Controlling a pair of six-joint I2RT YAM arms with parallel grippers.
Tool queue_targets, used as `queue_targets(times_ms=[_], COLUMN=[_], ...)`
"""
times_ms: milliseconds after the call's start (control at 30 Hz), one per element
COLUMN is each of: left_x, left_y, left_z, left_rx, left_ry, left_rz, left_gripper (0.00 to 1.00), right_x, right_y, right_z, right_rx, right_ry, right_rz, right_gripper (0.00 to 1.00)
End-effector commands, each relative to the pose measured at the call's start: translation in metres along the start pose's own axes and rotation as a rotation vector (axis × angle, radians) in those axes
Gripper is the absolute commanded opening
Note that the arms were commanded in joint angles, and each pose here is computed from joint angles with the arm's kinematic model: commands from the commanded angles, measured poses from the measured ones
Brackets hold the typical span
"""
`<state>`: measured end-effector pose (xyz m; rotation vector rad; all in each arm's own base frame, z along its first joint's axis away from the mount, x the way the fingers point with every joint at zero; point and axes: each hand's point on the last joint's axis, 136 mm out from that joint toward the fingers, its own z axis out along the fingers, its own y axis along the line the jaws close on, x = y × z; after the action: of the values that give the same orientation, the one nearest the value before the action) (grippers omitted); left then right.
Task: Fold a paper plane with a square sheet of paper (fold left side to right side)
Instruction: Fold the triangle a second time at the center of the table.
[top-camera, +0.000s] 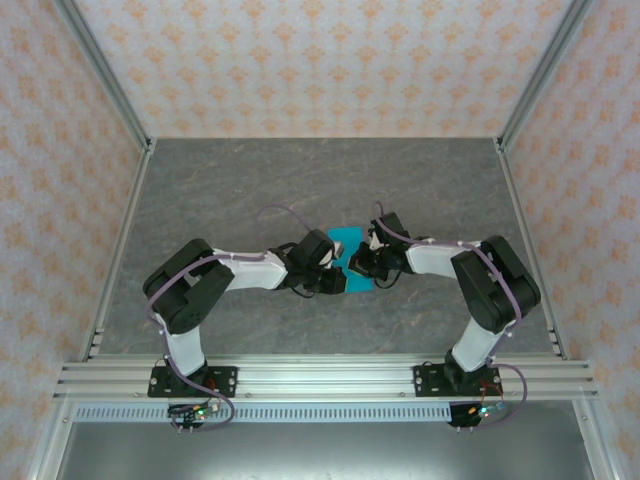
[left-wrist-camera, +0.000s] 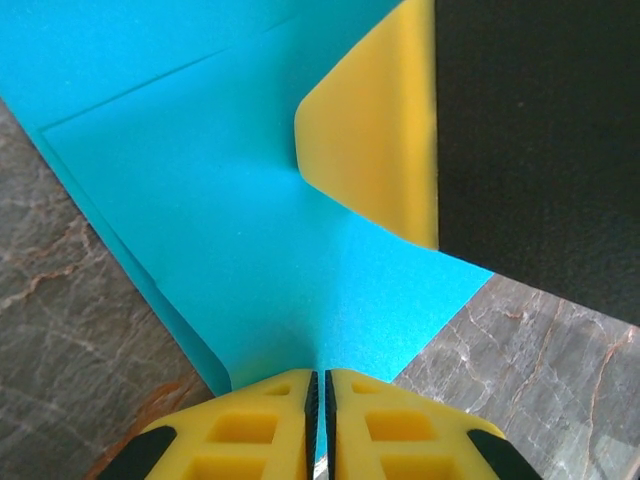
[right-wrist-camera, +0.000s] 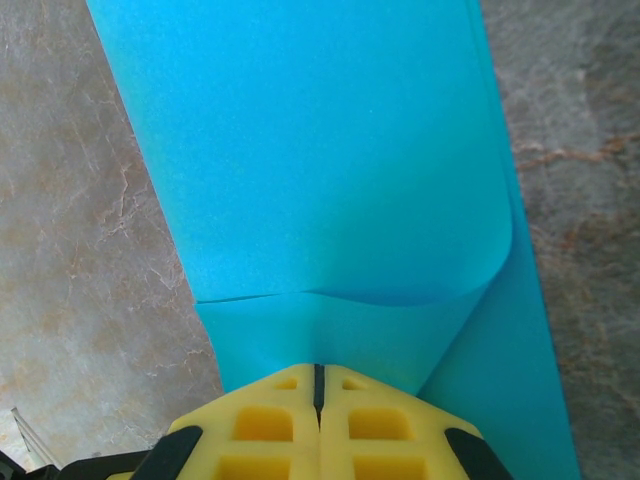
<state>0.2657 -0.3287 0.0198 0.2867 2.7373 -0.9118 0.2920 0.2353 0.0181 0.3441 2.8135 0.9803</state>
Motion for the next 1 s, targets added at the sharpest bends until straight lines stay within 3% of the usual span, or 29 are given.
queue_targets(times_ms=[0,200,700,967], left_x=[0.001,-0.009,-0.014,-0.002], left_y=[-0.008,-0.014,-0.011,0.011], left_z=[-0.014,-0.029,-0.006,0.003], left_rx=[0.016,0.001,0.026,-0.052], left_ry=[-0.008,-0.054,-0.019,0.014], left_rz=[0.005,0.033,0.028,0.011], left_gripper=[0.15,0.17,0.17,0.16], right_x=[0.015,0.014,0.014,0.015], right_y=[-0.039,-0.038,-0.038,-0.039], right_z=[0.009,0.009,0.009,0.008], right_rx=[0.147,0.144,0.145,0.153], right_ry=[0.044,0.043,0.048,0.052], right_rz=[0.038,0.036,0.034,0.032], right_gripper=[0.00,0.00,0.00,0.00])
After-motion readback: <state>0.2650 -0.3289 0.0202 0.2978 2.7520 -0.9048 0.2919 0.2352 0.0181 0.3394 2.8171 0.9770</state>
